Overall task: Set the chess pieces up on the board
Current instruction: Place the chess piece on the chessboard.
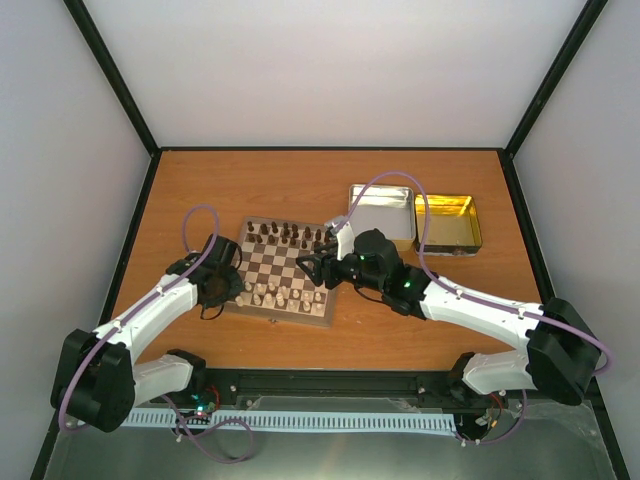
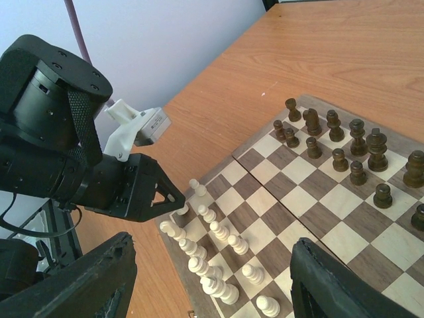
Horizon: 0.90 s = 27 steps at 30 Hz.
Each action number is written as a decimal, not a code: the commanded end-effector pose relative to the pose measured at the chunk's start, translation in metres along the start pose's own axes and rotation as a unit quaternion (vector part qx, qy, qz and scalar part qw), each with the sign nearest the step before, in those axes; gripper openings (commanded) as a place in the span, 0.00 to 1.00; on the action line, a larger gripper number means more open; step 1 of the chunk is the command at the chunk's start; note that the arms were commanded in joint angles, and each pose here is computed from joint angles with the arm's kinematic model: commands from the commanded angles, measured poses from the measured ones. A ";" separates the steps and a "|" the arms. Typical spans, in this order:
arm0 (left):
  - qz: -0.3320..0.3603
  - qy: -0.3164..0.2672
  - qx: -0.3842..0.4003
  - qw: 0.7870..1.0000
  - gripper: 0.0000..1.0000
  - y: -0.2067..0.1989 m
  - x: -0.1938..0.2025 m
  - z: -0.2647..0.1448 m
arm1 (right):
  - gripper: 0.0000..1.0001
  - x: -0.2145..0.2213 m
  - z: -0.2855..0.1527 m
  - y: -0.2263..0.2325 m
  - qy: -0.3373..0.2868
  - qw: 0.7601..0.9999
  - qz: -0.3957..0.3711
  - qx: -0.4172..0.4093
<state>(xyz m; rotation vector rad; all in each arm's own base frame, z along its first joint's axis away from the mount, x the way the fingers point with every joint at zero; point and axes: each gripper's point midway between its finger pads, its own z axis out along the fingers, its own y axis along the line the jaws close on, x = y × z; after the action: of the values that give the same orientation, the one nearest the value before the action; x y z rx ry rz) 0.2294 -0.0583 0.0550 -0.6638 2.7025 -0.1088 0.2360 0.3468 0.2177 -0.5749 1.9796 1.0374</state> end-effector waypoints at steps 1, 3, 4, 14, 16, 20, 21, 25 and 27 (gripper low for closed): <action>0.002 0.016 -0.001 1.000 0.13 0.000 0.006 -0.003 | 0.64 0.002 0.003 -0.006 -0.004 1.000 0.004 0.005; 0.001 0.015 0.001 1.000 0.15 -0.001 0.005 -0.005 | 0.64 0.002 0.003 -0.005 -0.005 1.000 0.004 0.004; 0.001 0.015 0.001 1.000 0.17 -0.002 0.004 -0.006 | 0.64 0.002 0.003 -0.006 -0.006 1.000 0.005 0.005; 0.005 0.015 0.019 1.000 0.24 -0.009 0.001 -0.019 | 0.64 0.002 0.003 -0.006 -0.006 1.000 0.005 0.003; 0.006 0.010 0.026 1.000 0.26 -0.011 -0.001 -0.023 | 0.64 0.002 0.002 -0.006 -0.006 1.000 0.005 0.004; 0.008 0.000 0.032 0.999 0.31 -0.015 -0.008 -0.035 | 0.64 0.002 0.001 -0.006 -0.006 1.000 0.006 0.004; 0.008 -0.004 0.029 1.000 0.31 -0.014 -0.010 -0.038 | 0.64 0.002 0.001 -0.006 -0.007 1.000 0.006 0.004; 0.006 -0.008 0.012 1.000 0.15 -0.002 -0.007 -0.044 | 0.64 0.001 0.001 -0.006 -0.008 1.000 0.008 0.003; 0.009 0.010 0.027 1.000 0.09 -0.005 0.001 -0.045 | 0.64 0.001 0.001 -0.005 -0.007 1.000 0.008 0.003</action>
<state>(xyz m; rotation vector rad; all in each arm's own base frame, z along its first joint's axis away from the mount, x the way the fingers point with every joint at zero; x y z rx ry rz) 0.2242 -0.0618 0.0894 -0.6455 2.6870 -0.1688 0.2369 0.3468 0.2126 -0.5678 1.9889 1.0382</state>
